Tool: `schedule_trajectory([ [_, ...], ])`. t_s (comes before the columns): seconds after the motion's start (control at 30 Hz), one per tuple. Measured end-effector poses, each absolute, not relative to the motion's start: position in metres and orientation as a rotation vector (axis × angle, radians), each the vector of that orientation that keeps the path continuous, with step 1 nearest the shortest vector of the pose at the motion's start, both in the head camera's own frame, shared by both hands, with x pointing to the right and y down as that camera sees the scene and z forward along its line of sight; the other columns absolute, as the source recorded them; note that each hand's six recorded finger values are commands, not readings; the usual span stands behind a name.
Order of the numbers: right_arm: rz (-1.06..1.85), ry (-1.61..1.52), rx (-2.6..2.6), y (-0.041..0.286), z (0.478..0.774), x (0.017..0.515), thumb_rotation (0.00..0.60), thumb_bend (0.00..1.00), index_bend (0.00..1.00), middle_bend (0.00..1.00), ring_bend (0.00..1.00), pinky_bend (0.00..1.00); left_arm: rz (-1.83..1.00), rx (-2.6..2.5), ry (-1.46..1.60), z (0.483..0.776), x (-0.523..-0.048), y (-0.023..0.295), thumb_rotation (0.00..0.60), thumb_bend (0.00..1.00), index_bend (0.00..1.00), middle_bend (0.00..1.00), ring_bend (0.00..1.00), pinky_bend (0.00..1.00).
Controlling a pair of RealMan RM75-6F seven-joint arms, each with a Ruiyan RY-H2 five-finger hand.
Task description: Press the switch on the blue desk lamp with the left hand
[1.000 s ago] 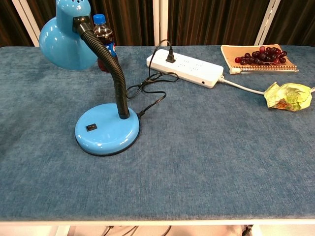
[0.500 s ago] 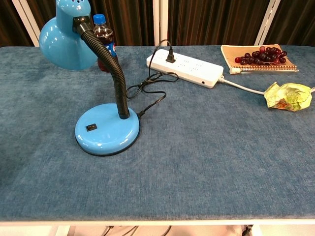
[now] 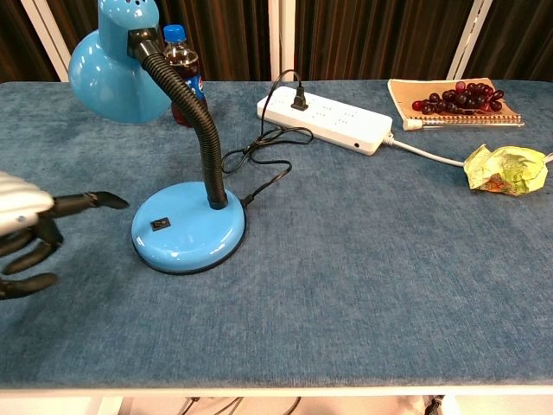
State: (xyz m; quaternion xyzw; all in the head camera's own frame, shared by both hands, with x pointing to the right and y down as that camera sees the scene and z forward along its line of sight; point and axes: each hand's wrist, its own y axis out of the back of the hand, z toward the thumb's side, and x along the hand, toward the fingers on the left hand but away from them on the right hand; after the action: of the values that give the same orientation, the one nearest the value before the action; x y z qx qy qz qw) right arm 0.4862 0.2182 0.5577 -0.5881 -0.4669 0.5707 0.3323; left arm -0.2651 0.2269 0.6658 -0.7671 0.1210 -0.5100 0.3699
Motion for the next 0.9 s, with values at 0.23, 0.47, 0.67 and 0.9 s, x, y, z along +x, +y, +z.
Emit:
schedule_trajectory([
  [0.23, 1.495, -1.229, -1.536, 0.218, 0.558, 0.49, 0.6, 0.2, 0.0, 0.0, 0.0, 0.0, -1.307, -1.971, 0.287, 0.679, -0.252, 0.228, 0.6, 0.39, 0.03, 0.76, 0.76, 0.79],
  [0.47, 1.492, -1.233, -1.539, 0.219, 0.556, 0.491, 0.6, 0.2, 0.0, 0.0, 0.0, 0.0, -1.286, -1.967, 0.28, 0.681, -0.246, 0.227, 0.6, 0.4, 0.03, 0.76, 0.76, 0.79],
  [0.67, 1.498, -1.238, -1.537, 0.219, 0.556, 0.494, 0.6, 0.2, 0.0, 0.0, 0.0, 0.0, -1.318, -1.969, 0.259, 0.686, -0.248, 0.227, 0.6, 0.4, 0.03, 0.76, 0.76, 0.79],
  [0.9, 1.497, -1.234, -1.54, 0.218, 0.557, 0.494, 0.6, 0.2, 0.0, 0.0, 0.0, 0.0, -1.336, -1.966, 0.252, 0.686, -0.251, 0.227, 0.6, 0.4, 0.04, 0.76, 0.76, 0.79],
])
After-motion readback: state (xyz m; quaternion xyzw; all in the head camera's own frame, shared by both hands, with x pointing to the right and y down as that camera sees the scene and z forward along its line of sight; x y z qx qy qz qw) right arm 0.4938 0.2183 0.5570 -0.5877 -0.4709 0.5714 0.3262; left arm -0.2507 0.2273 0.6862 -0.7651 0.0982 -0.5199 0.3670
